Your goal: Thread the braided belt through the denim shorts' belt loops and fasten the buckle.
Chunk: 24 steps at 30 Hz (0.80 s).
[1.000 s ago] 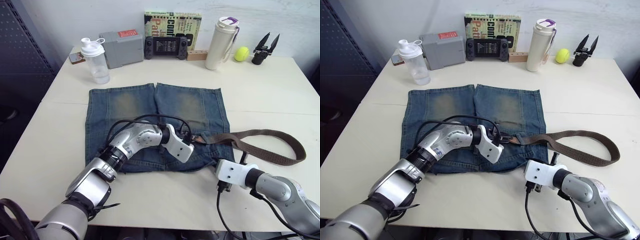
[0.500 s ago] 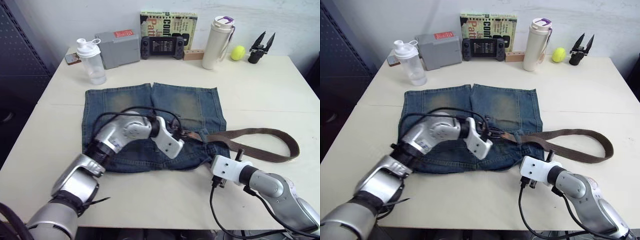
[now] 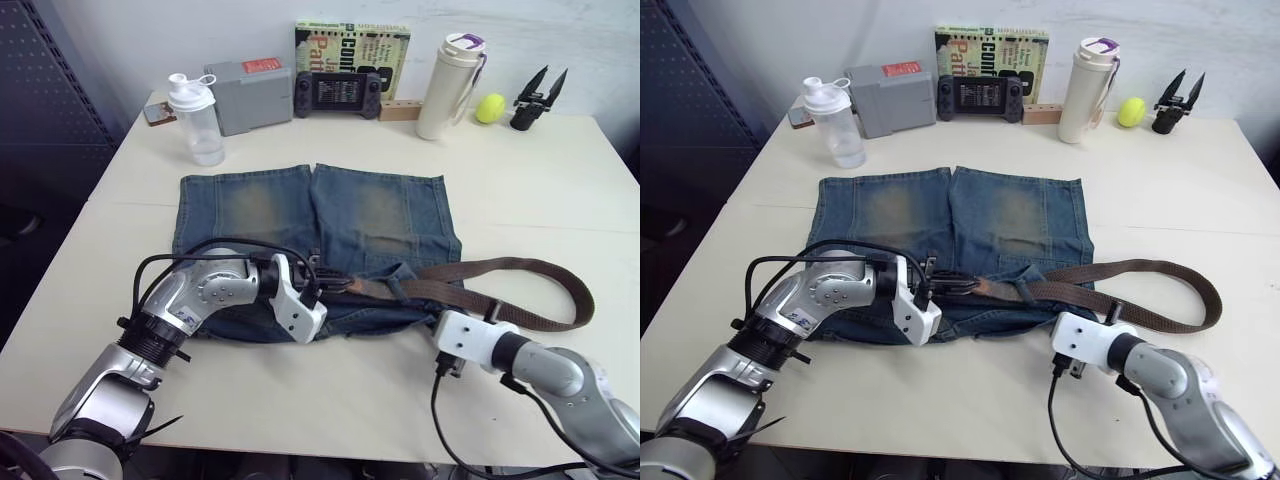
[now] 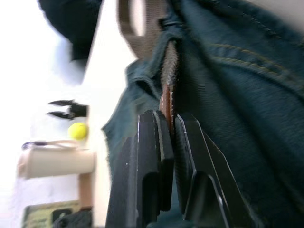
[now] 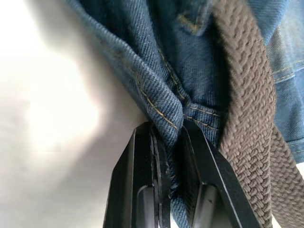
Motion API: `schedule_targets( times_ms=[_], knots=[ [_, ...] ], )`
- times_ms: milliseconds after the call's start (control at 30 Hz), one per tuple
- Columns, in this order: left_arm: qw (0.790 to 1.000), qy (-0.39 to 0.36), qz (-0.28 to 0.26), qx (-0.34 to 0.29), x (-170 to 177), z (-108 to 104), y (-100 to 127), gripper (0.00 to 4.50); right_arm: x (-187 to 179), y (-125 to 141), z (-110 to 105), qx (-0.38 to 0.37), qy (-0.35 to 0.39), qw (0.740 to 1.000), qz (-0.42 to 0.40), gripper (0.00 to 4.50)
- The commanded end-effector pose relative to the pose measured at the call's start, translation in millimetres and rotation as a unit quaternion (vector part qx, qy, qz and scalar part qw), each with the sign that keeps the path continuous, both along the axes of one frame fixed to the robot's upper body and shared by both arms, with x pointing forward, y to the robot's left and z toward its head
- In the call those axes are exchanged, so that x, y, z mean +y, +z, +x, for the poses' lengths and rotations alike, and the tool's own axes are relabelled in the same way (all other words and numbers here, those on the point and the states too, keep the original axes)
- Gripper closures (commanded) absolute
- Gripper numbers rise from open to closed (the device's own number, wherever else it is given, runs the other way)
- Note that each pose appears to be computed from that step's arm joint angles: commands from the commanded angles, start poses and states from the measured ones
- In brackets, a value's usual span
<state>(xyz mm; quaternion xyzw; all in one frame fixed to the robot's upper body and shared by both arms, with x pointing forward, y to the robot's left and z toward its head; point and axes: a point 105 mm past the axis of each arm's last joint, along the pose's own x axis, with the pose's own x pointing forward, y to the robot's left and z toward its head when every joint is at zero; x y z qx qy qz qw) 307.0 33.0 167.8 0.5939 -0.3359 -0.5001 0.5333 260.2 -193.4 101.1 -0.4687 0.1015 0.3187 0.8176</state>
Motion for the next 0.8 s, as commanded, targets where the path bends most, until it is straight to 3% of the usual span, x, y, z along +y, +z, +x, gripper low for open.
schedule_targets(
  times_ms=[33, 200, 433, 800],
  knots=[
    [0.999, 0.019, -0.008, -0.025, 4, 10, 11, 4.5, -20, 0, 6, -0.003, -0.041, 0.999, -0.01, 4.46],
    [1.0, -0.012, -0.007, -0.005, -25, 6, -5, 4.5, 16, 2, 6, -0.009, 0.002, 0.999, 0.031, 4.46],
    [0.998, -0.057, 0.016, -0.007, -47, -9, -16, 4.5, 18, -3, 4, 0.0, -0.009, 0.999, 0.034, 4.46],
    [0.999, -0.042, -0.011, -0.014, -96, 19, -10, 4.5, 27, -6, -1, 0.012, 0.001, 0.999, 0.048, 4.46]
  ],
)
